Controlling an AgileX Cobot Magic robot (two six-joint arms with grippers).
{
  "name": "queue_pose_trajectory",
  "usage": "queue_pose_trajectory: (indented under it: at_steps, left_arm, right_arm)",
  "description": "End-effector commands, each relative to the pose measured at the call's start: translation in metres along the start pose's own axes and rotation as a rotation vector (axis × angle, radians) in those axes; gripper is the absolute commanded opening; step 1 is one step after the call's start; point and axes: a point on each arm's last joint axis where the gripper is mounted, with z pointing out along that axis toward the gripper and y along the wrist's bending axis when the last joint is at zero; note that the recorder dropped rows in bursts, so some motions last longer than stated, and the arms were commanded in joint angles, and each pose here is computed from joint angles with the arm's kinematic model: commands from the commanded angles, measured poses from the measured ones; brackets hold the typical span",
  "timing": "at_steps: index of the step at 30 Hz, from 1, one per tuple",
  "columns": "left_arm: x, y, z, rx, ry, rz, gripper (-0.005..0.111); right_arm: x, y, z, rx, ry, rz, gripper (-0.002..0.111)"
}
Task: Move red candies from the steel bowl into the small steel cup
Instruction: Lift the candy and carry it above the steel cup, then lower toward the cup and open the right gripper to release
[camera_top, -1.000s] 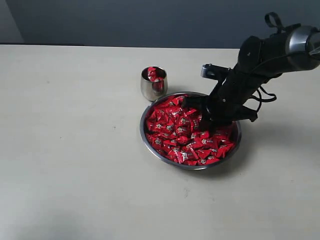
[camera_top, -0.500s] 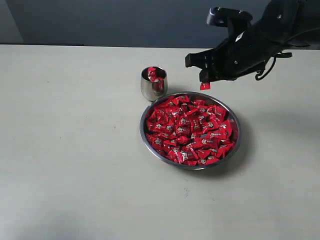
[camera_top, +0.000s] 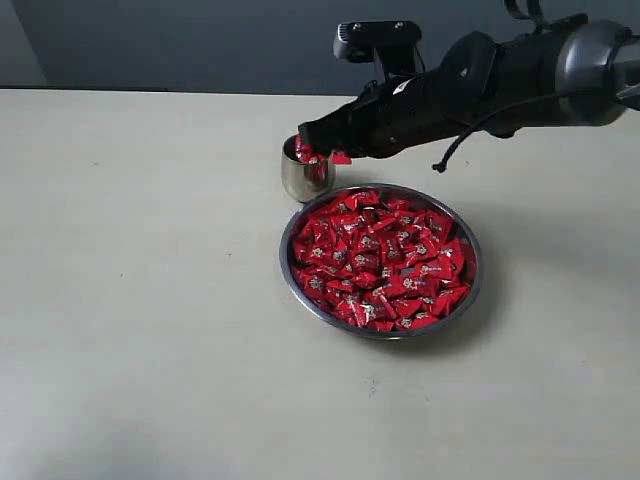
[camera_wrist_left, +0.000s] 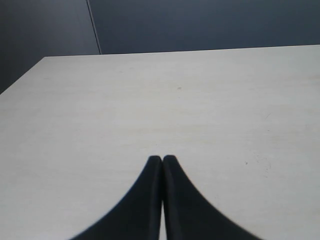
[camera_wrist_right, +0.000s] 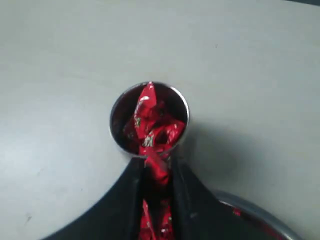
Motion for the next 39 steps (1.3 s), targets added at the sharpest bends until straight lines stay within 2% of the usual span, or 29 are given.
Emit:
queue_pose_trajectory:
  at_steps: [1, 8, 18, 24, 39]
  left_arm:
    - [0.001, 0.0, 0.0, 0.004, -0.008, 0.002, 0.0]
    - [0.001, 0.0, 0.0, 0.004, -0.008, 0.002, 0.0]
    - [0.001, 0.0, 0.0, 0.004, -0.008, 0.002, 0.0]
    - [0.001, 0.0, 0.0, 0.004, -0.008, 0.002, 0.0]
    - [0.001, 0.0, 0.0, 0.004, -0.008, 0.002, 0.0]
  right_arm:
    - [-0.021, -0.001, 0.007, -0.006, -0.046, -0.012, -0.001]
    - [-0.039, 0.002, 0.028, -0.03, -0.045, -0.058, -0.001]
    - [-0.043, -0.002, 0.058, -0.015, 0.004, -0.095, -0.001]
    - [-0.043, -0.008, 0.058, 0.054, 0.015, -0.144, -0.001]
    - [-0.047, -0.009, 0.057, 0.066, -0.021, -0.165, -0.001]
